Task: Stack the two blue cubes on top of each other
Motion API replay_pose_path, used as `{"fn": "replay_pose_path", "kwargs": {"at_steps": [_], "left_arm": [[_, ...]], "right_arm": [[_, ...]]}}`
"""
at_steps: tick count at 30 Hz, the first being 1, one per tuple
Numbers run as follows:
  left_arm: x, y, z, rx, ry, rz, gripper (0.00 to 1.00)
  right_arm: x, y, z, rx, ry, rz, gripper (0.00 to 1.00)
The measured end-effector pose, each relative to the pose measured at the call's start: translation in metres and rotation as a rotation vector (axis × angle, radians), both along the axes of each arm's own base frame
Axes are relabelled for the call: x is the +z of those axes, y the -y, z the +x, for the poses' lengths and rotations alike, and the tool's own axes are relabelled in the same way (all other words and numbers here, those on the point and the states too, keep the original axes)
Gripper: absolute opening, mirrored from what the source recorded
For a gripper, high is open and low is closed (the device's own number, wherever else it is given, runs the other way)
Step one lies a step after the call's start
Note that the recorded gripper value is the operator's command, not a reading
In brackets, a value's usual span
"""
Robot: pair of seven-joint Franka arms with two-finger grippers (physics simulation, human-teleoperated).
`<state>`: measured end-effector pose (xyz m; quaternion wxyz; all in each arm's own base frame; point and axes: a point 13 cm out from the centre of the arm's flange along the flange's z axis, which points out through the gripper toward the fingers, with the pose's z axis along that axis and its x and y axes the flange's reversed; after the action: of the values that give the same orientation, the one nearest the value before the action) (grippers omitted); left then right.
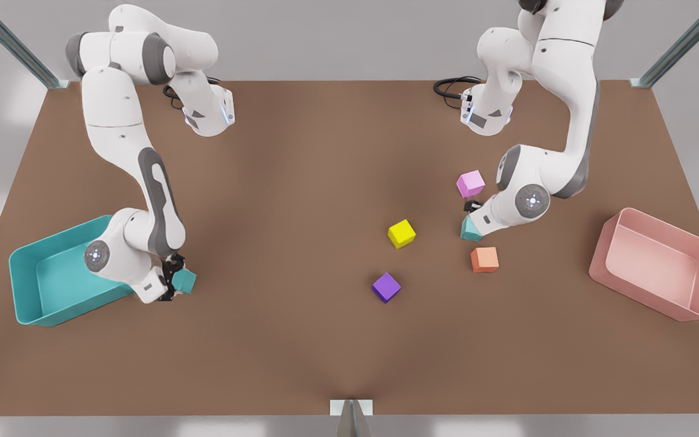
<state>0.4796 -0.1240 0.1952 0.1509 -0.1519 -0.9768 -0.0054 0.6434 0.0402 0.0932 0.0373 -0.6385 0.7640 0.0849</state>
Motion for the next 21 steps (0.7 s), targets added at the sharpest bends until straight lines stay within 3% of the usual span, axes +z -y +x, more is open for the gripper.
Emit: {"fn": "replay_pose_path", "kwargs": {"at_steps": [6, 10, 15, 21], "left_arm": [[-0.047, -0.005, -0.016, -0.008, 0.014, -0.001, 1.0], [-0.067, -0.004, -0.005, -0.009, 0.06, -0.01, 1.0], [-0.082, -0.01, 0.007, 0.01, 0.097, -0.014, 1.0], [-0.098, -0.007, 0.003, 0.024, 0.094, -0.006, 1.0]], "right_arm": [[0.027, -0.204, 0.015, 0.161, 0.06, 0.031, 0.6], [0.03, -0.331, 0.007, 0.19, 0.09, 0.057, 0.6], [0.013, -0.43, -0.003, 0.127, 0.104, 0.075, 0.61], [-0.017, -0.464, -0.02, -0.018, 0.06, 0.062, 0.61]]}}
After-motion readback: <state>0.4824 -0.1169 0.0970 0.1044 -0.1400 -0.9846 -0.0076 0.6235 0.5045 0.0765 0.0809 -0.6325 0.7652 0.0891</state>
